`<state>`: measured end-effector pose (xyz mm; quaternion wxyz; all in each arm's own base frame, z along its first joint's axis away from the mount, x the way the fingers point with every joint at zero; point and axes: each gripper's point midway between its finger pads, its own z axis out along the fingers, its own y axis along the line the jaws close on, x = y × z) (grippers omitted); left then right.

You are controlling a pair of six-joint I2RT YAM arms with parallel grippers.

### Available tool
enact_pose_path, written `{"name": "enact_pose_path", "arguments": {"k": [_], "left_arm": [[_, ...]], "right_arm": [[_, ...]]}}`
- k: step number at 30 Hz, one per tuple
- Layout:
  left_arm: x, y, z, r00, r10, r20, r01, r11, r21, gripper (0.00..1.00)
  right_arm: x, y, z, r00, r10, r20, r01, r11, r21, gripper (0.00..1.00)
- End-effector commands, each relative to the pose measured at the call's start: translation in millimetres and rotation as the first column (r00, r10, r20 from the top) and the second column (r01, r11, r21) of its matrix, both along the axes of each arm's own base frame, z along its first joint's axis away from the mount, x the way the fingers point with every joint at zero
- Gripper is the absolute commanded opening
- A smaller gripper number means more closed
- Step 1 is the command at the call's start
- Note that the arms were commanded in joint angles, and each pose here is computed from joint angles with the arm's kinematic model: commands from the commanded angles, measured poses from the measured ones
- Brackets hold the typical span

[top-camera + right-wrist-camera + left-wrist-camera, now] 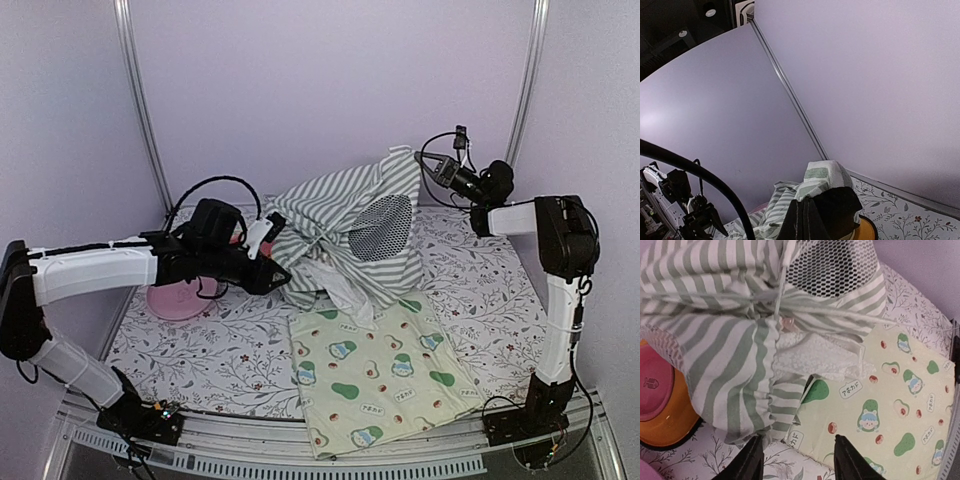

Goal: Set up the pet tent
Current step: Pick up the tent pole from the tent.

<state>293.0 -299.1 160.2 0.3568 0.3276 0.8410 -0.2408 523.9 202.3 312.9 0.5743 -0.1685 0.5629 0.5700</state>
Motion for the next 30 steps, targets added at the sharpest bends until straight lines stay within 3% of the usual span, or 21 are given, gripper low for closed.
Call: {"name": "enact_pose_path", "arguments": {"k": [1,6,16,22,26,30], "left_arm": [[3.3,-9.2,82.6,0.982,0.001,0.188,0.024,0.991,-0.128,0.51],[10.5,-25.3,129.2,0.963,-0.024,0.268,0.079,0.978,-0.196,0.54],[79.1,-102.1,124.8,0.939,-0.075,0.335,0.13,0.981,-0.145,0.42],[75.4,-139.0,123.9,0.923,-0.15,0.355,0.21,0.968,-0.139,0.42],[75.1,-139.3,122.7,0.924,-0.149,0.352,0.209,0.968,-0.141,0.35],[65.9,-131.4,134.0,0.919,-0.144,0.368,0.216,0.963,-0.161,0.39]], "right_arm": [[-53.7,14.3,42.4,0.976,0.142,0.168,-0.142,0.99,-0.012,0.0],[-75.1,26.7,50.6,0.962,0.195,0.189,-0.192,0.981,-0.038,0.0],[-130.3,57.5,71.2,0.909,0.344,0.235,-0.331,0.939,-0.091,0.0],[-143.1,67.0,70.8,0.904,0.371,0.215,-0.355,0.929,-0.109,0.0],[-145.6,66.8,71.0,0.907,0.364,0.21,-0.345,0.931,-0.121,0.0],[-136.6,67.3,67.2,0.928,0.322,0.185,-0.3,0.944,-0.139,0.0]]}}
